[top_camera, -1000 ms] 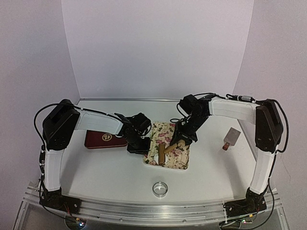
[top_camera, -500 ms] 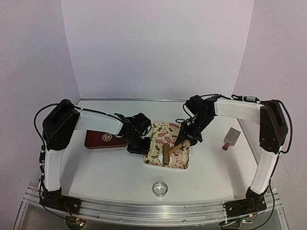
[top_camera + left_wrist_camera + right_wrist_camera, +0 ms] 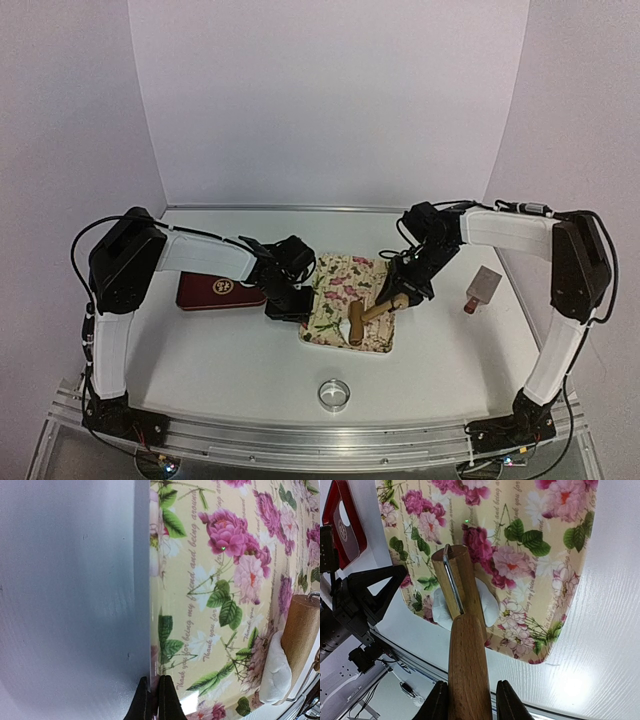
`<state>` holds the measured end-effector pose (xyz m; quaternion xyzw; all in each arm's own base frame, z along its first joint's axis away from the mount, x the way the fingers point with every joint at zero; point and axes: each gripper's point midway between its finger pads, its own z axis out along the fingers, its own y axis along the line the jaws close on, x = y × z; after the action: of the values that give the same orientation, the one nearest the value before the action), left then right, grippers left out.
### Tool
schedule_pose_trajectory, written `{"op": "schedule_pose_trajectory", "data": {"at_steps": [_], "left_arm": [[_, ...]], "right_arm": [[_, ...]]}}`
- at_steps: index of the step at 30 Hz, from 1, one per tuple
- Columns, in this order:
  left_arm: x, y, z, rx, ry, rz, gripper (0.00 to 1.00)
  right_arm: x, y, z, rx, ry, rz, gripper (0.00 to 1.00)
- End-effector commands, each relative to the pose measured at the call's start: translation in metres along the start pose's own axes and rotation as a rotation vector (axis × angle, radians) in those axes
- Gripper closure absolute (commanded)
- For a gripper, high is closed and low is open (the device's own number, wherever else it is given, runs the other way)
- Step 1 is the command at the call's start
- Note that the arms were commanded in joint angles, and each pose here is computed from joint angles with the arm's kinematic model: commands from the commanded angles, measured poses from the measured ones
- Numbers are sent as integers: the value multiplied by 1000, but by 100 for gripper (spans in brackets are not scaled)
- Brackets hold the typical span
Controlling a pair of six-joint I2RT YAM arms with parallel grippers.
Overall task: Roll out the dumpling wrappers from the dough
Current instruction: Flatten out the dough on the work surface.
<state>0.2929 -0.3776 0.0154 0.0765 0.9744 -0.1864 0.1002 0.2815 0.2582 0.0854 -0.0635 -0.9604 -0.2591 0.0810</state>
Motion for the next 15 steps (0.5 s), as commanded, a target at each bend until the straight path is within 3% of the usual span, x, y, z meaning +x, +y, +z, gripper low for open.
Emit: {"op": "schedule_pose_trajectory", "data": {"at_steps": [1, 15], "left_arm": [[-10, 74, -5, -259, -21, -84, 100], [-15, 77, -5, -259, -25, -89, 100]], "right_arm": [[41, -179, -13, 754, 108, 187, 100], [46, -189, -16, 706, 117, 225, 100]]}}
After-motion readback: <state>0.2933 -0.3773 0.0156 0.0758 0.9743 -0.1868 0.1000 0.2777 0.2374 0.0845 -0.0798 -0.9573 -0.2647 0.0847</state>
